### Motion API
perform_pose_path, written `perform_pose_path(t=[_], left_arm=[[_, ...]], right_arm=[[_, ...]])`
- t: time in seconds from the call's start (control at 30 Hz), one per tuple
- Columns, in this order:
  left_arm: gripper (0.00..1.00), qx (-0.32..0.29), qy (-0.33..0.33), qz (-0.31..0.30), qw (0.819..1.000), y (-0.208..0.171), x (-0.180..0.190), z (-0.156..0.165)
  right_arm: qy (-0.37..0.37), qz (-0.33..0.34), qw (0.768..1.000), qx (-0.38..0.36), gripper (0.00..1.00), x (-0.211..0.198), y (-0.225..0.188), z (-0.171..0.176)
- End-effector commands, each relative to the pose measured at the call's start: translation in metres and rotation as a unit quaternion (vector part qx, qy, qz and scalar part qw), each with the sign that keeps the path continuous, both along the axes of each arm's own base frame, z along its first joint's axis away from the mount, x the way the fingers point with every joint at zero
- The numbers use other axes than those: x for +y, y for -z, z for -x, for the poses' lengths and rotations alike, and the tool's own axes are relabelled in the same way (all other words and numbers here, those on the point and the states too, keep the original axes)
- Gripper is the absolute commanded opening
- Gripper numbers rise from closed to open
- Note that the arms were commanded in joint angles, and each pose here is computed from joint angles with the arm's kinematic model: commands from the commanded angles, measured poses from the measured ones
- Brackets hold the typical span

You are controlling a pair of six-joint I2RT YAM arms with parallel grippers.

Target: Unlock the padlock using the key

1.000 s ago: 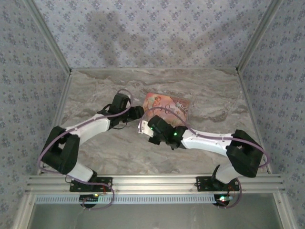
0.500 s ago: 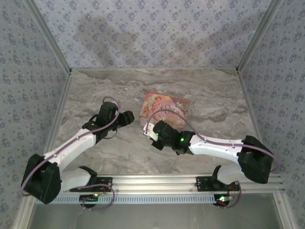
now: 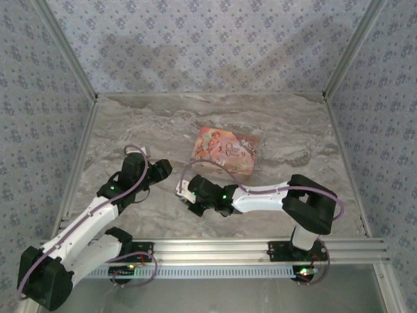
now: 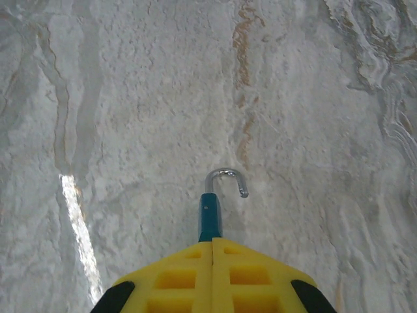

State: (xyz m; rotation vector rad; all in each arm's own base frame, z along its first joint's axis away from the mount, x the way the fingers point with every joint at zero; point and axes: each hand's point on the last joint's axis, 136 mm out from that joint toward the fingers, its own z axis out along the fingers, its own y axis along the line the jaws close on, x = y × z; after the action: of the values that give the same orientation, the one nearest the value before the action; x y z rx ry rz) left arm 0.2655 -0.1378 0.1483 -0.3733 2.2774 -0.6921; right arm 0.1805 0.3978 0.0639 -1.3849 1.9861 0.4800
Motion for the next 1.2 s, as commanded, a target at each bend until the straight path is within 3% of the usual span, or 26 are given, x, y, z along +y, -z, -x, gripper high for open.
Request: perform_pose_path(t=[0.0,0.07,0.17,0.4,0.63,0.67,0.7,0.73,0.77,0.8,0.9,1.0,1.07,1.13,1.17], left_arm=[[0.62,0.004,-0.015,-0.008,1.000,0.003,0.009,0.003],[0.62,0.005,-0.015,-0.007,1.000,0.003,0.009,0.003],[0.62,0.006,-0.015,-0.007,1.000,0.003,0.009,0.003],[0.63,0.009,-0.015,-0.006,1.000,0.003,0.008,0.001],[0.66,0.020,0.002,-0.031,0.999,0.004,0.006,-0.002],[0.67,0.023,0.005,-0.036,0.999,0.005,0.005,-0.003],[0.69,0.024,0.009,-0.041,0.999,0.004,0.004,-0.005],[0.90,0.024,0.011,-0.048,0.999,0.004,0.004,-0.008],[0.98,0.023,0.015,-0.055,0.998,0.003,0.003,-0.010],[0.98,0.020,0.019,-0.065,0.997,0.001,0.003,-0.013],[0.98,0.011,0.030,-0.112,0.993,-0.004,0.006,-0.024],[0.98,-0.015,0.051,-0.197,0.979,-0.009,0.015,-0.038],[0.98,-0.031,0.048,-0.267,0.962,-0.010,0.030,-0.047],[0.98,-0.041,0.006,-0.337,0.941,-0.008,0.057,-0.058],[0.98,-0.039,-0.010,-0.357,0.933,-0.006,0.070,-0.061]], right_arm=[[0.009,-0.022,1.000,0.012,0.00,0.014,-0.005,-0.004],[0.025,-0.018,0.999,0.013,0.09,0.010,-0.003,-0.009],[0.062,-0.018,0.998,0.024,0.36,-0.002,-0.007,-0.022],[0.112,-0.025,0.993,0.012,0.47,-0.042,-0.032,-0.042],[0.194,-0.041,0.980,-0.006,0.64,-0.102,-0.067,-0.061],[0.208,-0.045,0.977,-0.003,0.83,-0.111,-0.070,-0.062],[0.226,-0.054,0.973,0.000,1.00,-0.123,-0.075,-0.066],[0.244,-0.061,0.968,0.000,1.00,-0.136,-0.079,-0.071],[0.259,-0.068,0.963,-0.002,1.00,-0.147,-0.084,-0.076],[0.278,-0.075,0.958,-0.006,1.00,-0.161,-0.090,-0.081],[0.358,-0.094,0.929,-0.017,1.00,-0.207,-0.105,-0.101],[0.460,-0.120,0.879,-0.034,1.00,-0.263,-0.120,-0.122],[0.538,-0.121,0.832,-0.054,1.00,-0.306,-0.123,-0.136],[0.622,-0.117,0.769,-0.086,1.00,-0.353,-0.125,-0.146],[0.643,-0.112,0.751,-0.098,1.00,-0.369,-0.123,-0.149]])
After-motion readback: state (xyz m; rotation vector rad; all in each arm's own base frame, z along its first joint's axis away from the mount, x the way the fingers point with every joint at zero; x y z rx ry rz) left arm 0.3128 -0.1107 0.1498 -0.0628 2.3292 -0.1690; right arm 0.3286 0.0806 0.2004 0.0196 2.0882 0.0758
